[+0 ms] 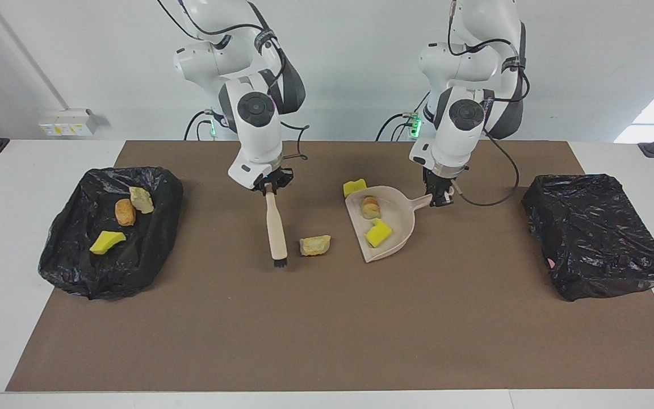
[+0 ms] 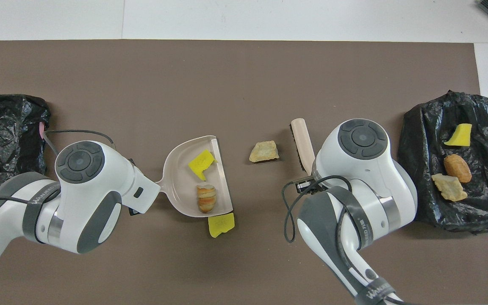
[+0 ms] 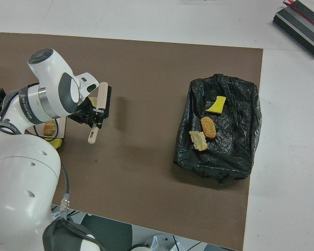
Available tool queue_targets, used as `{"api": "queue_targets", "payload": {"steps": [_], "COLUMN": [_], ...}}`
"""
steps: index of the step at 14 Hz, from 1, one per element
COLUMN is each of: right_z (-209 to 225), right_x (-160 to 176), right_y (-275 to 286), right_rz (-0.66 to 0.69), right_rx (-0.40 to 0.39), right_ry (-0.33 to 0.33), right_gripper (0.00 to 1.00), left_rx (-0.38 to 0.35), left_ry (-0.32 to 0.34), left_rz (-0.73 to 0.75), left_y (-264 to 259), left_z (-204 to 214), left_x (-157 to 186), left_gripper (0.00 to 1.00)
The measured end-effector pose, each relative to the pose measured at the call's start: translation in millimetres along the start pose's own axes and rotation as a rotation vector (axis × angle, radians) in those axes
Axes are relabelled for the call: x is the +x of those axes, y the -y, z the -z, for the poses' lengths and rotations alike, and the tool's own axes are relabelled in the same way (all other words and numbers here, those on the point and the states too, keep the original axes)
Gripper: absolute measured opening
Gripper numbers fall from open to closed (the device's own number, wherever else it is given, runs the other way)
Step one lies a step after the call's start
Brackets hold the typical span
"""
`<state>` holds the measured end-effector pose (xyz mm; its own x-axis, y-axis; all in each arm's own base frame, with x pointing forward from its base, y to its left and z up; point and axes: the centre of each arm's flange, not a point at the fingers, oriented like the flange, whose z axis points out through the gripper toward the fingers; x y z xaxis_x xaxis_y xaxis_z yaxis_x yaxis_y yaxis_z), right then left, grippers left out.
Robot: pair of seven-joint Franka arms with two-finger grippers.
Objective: Sweep and dump trash in bin
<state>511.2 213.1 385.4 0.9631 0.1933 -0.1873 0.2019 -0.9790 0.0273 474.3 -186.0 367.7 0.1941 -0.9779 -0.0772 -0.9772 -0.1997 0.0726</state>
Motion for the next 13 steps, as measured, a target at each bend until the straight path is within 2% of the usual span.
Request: {"api": "queue_targets", "payload": {"steps": [4,8,11,13], "right_z": [-22.4,-23.4,-21.2,-15.5], "right_x": [0.6,-22.5,-43.7,-48.0], "right_y": [62.2,147.2,194.8,199.6], "right_rz": [0.103,0.159,0.174,0.180], "right_rx": [-0.003,0.114,0.127,0.130], "right_ry": [-0.027,-0.058,-0.081,-0.080], "right_gripper": [0.27,0.27,0.27,0.27], "left_rx": [-0.003,-0.006,-0.006,-0.006], "left_ry": [0.002,0.002,0.003,0.003], "left_rz": [0.014,0.025,0.025,0.026], "left_y": [-0.7,0.8,-0.1,-0.2], "left_z": [-2.7,-3.5,-4.1,-4.4], "left_x": [-2.8,-8.2,-8.7,-8.8], "left_gripper": [0.31,0.31,0.31,0.31]}}
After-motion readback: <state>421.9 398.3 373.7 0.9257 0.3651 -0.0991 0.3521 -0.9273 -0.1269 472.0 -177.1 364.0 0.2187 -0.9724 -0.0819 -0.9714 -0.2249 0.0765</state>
